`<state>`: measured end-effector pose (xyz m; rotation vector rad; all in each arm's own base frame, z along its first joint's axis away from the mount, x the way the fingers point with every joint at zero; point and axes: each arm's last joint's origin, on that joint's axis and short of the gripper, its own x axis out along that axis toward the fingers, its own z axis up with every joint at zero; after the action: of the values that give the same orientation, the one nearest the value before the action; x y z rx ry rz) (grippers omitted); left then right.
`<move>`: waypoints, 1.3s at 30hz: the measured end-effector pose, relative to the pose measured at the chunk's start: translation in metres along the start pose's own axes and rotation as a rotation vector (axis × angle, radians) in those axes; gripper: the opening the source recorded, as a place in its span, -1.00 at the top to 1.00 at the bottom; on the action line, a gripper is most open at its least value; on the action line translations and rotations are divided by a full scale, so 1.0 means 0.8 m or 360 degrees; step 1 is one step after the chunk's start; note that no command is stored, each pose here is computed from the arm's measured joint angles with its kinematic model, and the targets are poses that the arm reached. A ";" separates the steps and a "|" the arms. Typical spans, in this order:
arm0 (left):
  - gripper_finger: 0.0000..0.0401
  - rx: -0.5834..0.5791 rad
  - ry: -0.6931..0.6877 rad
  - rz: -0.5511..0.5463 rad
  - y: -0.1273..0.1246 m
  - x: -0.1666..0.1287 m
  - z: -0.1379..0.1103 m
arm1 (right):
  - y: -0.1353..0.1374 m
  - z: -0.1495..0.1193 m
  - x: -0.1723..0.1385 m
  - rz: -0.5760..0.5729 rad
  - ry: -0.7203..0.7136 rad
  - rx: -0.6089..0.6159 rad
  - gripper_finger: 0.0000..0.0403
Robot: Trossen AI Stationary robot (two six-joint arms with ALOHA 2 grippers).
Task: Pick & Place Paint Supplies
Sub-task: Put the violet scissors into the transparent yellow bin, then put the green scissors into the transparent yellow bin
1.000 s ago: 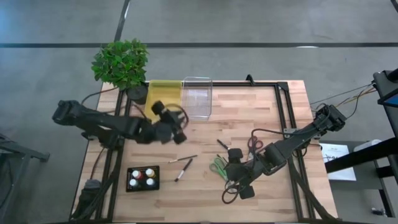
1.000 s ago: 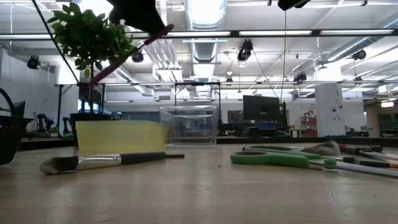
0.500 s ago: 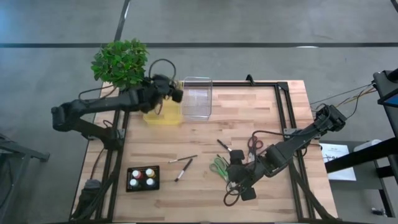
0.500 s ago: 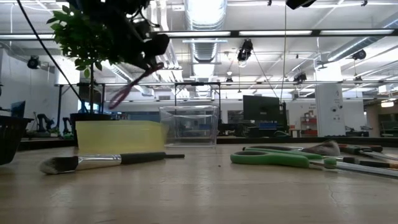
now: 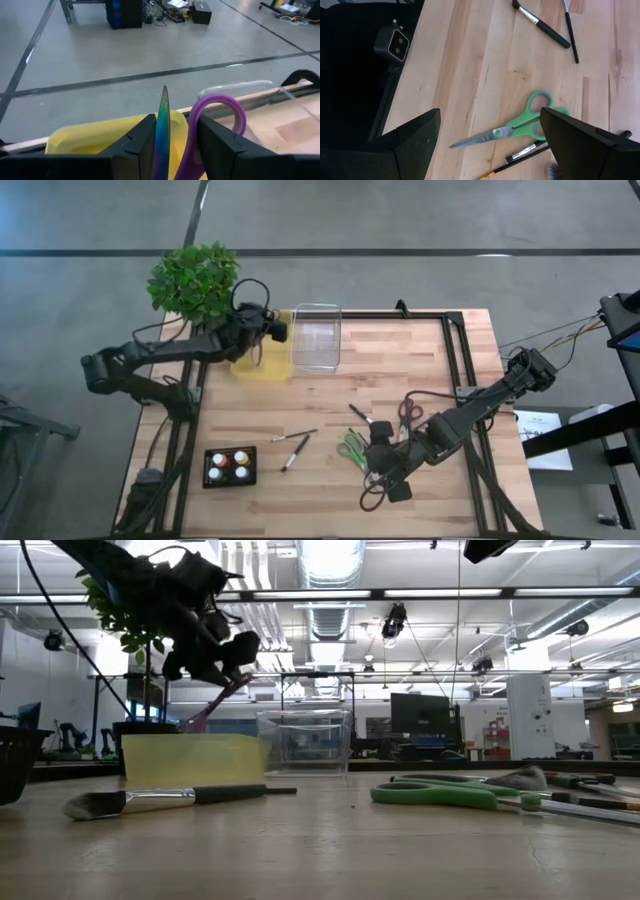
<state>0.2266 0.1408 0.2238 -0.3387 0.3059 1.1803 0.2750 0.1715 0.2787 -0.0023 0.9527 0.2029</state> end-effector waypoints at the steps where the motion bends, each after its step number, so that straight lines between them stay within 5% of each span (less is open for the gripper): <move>1: 0.34 -0.0001 0.0002 -0.0006 0.001 0.001 -0.004 | 0.000 0.000 0.000 0.0001 -0.0001 0.0000 -0.69; 10: 0.24 0.0043 0.0010 -0.0100 0.001 0.001 -0.009 | 0.000 -0.001 0.001 0.0002 0.0000 0.0000 -0.69; 21: -0.52 0.0023 -0.0005 -0.0139 -0.004 0.000 0.002 | 0.000 -0.002 0.002 0.0002 0.0002 0.0000 -0.69; 33: -0.66 0.0117 0.0054 -0.0828 -0.037 -0.027 0.032 | -0.003 -0.014 0.011 -0.0021 0.0061 0.0046 -0.69; 39: -0.66 0.0200 -0.0021 -0.0866 -0.049 -0.046 0.036 | -0.004 -0.015 0.012 -0.0026 0.0065 0.0070 -0.69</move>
<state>0.2521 0.1078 0.2686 -0.2799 0.2533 0.6257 0.2713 0.1692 0.2633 0.0263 0.9973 0.1675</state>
